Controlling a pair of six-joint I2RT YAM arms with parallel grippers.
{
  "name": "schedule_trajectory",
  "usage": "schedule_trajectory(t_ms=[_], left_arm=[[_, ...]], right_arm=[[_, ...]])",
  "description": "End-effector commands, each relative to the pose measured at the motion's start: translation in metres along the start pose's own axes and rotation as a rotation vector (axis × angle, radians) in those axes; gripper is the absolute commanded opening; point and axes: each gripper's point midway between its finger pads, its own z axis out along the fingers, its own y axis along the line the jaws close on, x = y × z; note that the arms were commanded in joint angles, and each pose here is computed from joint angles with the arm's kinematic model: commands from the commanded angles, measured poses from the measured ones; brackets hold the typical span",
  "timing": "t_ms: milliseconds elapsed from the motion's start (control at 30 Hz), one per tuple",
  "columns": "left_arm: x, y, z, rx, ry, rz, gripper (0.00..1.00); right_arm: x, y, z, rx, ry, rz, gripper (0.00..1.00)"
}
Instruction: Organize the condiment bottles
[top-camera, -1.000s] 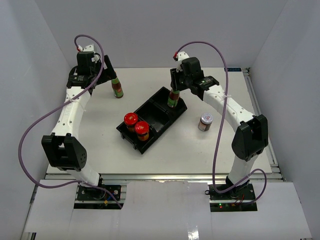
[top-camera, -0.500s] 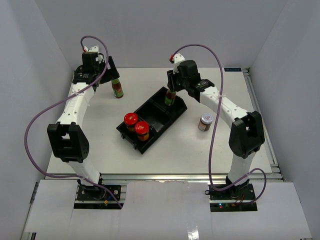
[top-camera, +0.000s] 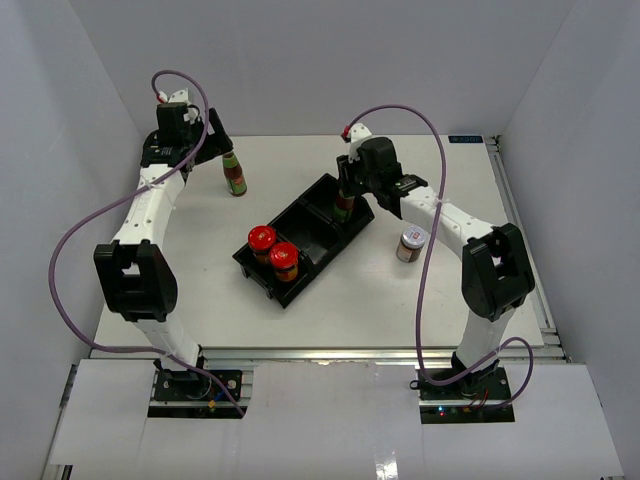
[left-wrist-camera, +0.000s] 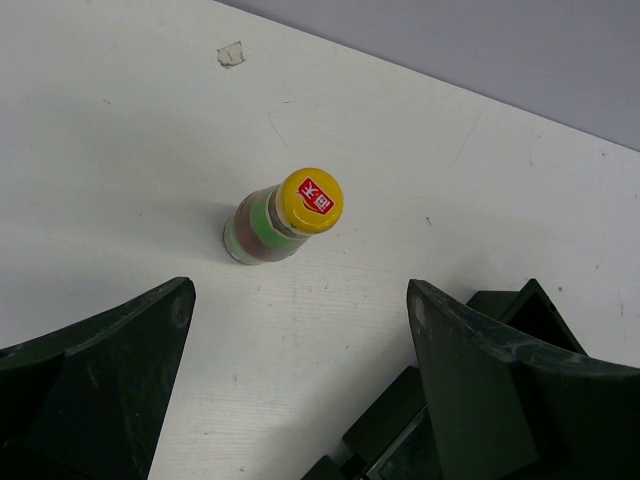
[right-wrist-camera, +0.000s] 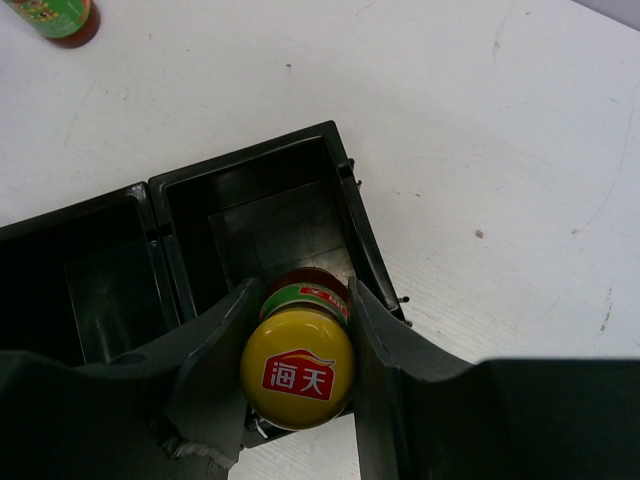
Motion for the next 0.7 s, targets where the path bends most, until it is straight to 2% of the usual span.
schedule_trajectory(t_ms=[0, 100, 167, 333, 500, 667], left_arm=[[-0.009, -0.005, 0.012, 0.027, -0.034, -0.001, 0.98], [-0.006, -0.002, 0.021, 0.022, -0.031, 0.02, 0.98], [-0.004, -0.002, 0.025, 0.032, -0.028, 0.03, 0.98], [-0.002, -0.004, 0.032, 0.048, -0.024, 0.038, 0.98], [0.0, -0.003, 0.032, 0.044, -0.019, 0.04, 0.98], [-0.002, -0.007, 0.031, 0.067, -0.018, 0.05, 0.98]], right_arm=[[-0.042, -0.005, -0.011, 0.021, -0.157, -0.013, 0.15], [-0.044, -0.006, -0.011, 0.028, -0.169, -0.012, 0.37], [-0.047, -0.006, -0.011, 0.029, -0.172, -0.021, 0.47], [-0.049, -0.008, -0.009, 0.035, -0.163, -0.044, 0.52], [-0.052, -0.01, -0.006, 0.042, -0.132, -0.048, 0.5], [-0.048, -0.009, -0.006, 0.039, -0.09, -0.045, 0.63]])
